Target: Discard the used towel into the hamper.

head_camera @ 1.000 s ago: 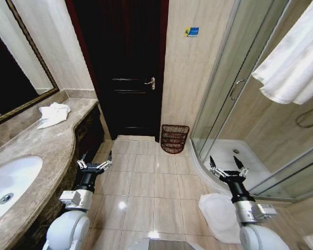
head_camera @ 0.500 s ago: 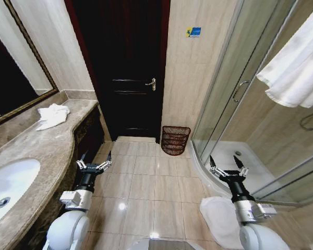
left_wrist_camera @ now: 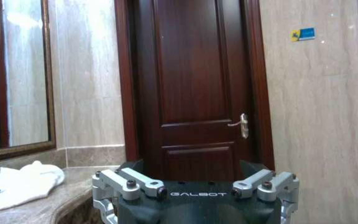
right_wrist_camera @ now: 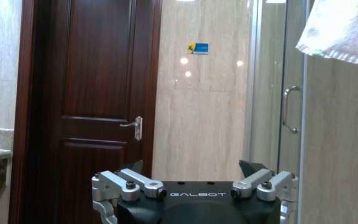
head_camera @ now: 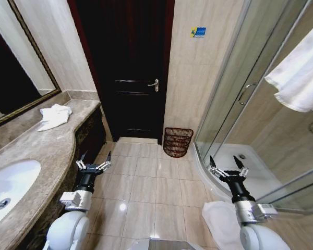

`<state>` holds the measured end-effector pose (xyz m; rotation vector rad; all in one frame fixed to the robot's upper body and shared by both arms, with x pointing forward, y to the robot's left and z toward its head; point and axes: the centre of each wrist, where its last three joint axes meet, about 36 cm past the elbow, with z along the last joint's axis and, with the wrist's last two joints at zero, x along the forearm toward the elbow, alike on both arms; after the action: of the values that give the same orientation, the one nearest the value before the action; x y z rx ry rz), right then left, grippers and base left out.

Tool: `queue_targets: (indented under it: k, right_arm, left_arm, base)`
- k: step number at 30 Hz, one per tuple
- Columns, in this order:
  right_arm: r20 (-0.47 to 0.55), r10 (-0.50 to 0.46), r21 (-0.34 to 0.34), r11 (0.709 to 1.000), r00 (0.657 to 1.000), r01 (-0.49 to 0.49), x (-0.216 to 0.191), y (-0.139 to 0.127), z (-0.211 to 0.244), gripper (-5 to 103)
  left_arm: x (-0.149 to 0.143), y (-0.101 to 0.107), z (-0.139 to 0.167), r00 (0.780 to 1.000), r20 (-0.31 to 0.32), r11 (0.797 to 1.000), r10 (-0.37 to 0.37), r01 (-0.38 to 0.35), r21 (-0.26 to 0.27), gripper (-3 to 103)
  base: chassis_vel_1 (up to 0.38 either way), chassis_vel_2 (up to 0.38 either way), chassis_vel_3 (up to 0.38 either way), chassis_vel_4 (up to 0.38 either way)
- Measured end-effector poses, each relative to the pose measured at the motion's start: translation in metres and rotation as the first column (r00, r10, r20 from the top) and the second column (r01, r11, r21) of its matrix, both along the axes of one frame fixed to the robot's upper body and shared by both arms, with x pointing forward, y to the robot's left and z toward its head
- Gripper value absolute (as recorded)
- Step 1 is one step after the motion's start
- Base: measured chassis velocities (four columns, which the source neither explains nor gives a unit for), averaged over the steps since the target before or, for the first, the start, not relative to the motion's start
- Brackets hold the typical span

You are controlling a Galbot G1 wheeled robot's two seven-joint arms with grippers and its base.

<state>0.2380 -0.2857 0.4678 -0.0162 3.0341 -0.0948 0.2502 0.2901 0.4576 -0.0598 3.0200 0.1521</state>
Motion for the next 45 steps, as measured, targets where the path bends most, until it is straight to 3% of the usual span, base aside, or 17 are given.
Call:
queue_targets:
  k: [45]
  right_arm:
    - [0.001,0.009,0.007,1.0,1.0,-0.009,0.0048,-0.0006,-0.0053,100]
  left_arm:
    - [-0.0074,0.0007,-0.0049,1.0,0.012,1.0,0.024,-0.024,0.011,100]
  base:
    - [-0.032,0.08,0.083,-0.035]
